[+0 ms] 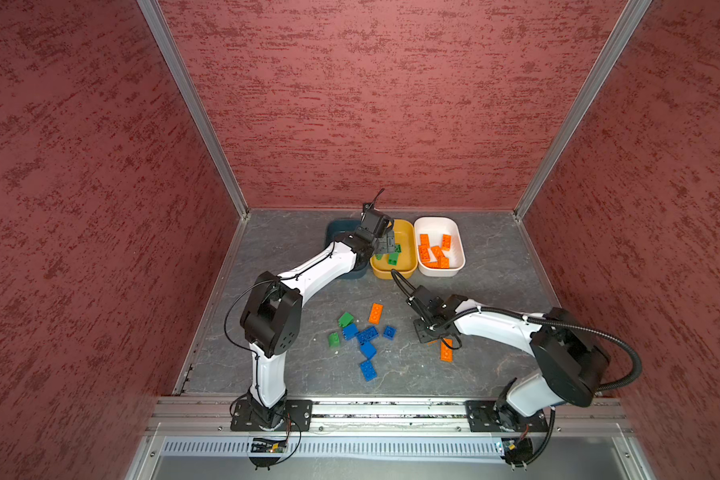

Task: Sort the legos into containers by color
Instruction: 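Lower the right gripper onto the orange brick and grasp it, then carry the orange brick with the right gripper into the white bin and release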

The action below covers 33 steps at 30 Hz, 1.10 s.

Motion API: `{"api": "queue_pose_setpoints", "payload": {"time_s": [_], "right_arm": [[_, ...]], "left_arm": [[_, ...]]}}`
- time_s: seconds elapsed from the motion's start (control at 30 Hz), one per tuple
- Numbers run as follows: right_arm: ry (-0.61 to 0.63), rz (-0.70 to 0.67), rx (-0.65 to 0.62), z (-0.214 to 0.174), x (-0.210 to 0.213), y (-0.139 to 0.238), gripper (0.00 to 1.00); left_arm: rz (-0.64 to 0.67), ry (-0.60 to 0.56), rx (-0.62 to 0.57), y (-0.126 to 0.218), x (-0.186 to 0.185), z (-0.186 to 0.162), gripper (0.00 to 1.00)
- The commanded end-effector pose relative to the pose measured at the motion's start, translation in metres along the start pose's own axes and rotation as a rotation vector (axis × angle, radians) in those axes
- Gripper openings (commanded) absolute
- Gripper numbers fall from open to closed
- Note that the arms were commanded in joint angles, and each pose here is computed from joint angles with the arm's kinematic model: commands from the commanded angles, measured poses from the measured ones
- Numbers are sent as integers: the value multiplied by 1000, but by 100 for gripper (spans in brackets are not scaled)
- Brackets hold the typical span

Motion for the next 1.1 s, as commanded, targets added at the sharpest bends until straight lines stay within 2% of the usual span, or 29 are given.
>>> {"api": "queue_pose_setpoints", "payload": {"time_s": [0.0,0.17,0.37,0.57,0.8,0.93,1.07], "right_arm": [[-49,4,-199,38,-9,27,26],[-71,46,-445,89,-31,68,26],[-185,71,-637,154,-81,87,27],[-223,-19,-626,202,-116,55,27],[-204,-110,-547,236,-128,20,31],[-214,-121,-538,245,-129,16,41],[-252,-131,-559,245,-132,27,62]], "left_arm": [[-10,18,-17,11,1,6,100],[-24,17,-4,13,2,2,100],[-24,25,13,20,8,-7,99],[2,21,36,31,20,-19,100],[47,-11,75,44,39,-39,100],[23,-36,113,50,43,-55,99],[-4,-90,147,57,42,-70,100]]}}
Point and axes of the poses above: each gripper's point midway between its finger pads, its own y axis back along the fingers, its own x axis along the line the jaws close on, z = x × y, the point moved 5 cm from there along y, back along the fingers, and after that the axes turned 4 degrees about y, right-handed, at the moved point
